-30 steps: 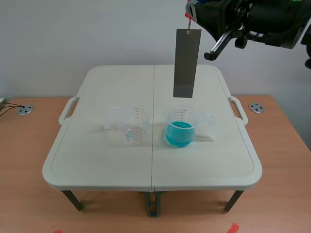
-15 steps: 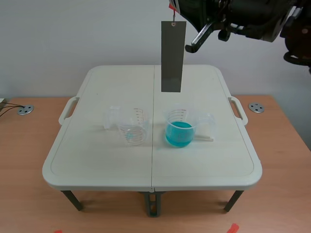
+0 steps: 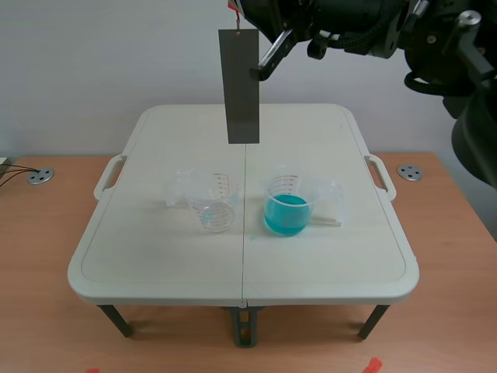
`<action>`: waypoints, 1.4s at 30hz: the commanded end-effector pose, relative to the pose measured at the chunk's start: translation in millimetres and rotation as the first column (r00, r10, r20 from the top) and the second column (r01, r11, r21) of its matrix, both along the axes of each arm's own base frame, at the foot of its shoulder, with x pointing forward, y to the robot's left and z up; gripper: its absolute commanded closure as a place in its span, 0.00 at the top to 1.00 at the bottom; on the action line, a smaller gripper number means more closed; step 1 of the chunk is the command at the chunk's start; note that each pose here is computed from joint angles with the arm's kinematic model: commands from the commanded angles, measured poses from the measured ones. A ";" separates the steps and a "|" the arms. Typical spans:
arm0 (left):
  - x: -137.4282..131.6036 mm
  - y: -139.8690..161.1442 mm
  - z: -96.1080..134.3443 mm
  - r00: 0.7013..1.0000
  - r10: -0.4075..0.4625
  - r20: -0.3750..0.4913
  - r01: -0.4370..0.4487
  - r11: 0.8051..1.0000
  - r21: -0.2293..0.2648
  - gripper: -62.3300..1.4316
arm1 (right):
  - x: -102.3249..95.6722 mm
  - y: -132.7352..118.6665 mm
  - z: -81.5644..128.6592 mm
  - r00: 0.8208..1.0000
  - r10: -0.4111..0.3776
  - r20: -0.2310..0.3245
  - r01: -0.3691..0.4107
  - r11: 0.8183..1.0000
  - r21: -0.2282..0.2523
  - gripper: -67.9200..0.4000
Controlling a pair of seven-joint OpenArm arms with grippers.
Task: Hold the metal plate by the orange handle, dip it into the blue solution, take it out and point at it, then put the plate back in the beaker on the left.
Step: 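Put the plate into the left beaker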
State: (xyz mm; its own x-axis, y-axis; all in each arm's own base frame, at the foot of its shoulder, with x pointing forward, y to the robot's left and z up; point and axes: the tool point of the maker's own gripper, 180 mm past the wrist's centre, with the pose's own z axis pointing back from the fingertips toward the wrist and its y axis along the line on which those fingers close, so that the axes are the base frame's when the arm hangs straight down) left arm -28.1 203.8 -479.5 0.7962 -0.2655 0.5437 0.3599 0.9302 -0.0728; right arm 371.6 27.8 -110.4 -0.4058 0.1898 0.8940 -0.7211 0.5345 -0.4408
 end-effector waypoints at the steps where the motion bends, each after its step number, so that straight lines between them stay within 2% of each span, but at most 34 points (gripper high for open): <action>1: 3.3 -0.6 3.2 1.000 0.007 0.017 -0.006 1.000 -0.005 0.05 | -2.4 4.7 23.1 0.998 0.017 0.056 -0.019 0.999 0.032 0.03; 14: 3.3 -0.6 3.2 1.000 0.006 0.017 -0.006 1.000 -0.005 0.05 | -11.8 32.1 18.7 0.996 0.064 0.058 -0.065 0.998 0.021 0.03; 20: 3.3 -0.8 3.2 1.000 0.007 0.017 -0.007 1.000 -0.006 0.05 | -10.0 37.4 17.8 0.996 0.074 0.053 -0.075 0.997 0.016 0.02; 34: 7.6 -1.7 1.4 1.000 0.011 0.020 -0.011 1.000 -0.005 0.05 | -7.6 42.2 20.7 0.996 0.077 0.049 -0.079 0.996 0.038 0.02; 42: 7.8 -1.6 1.4 1.000 0.011 0.020 -0.011 1.000 -0.005 0.05 | -2.8 45.4 11.6 0.997 0.075 0.011 -0.076 0.996 0.051 0.02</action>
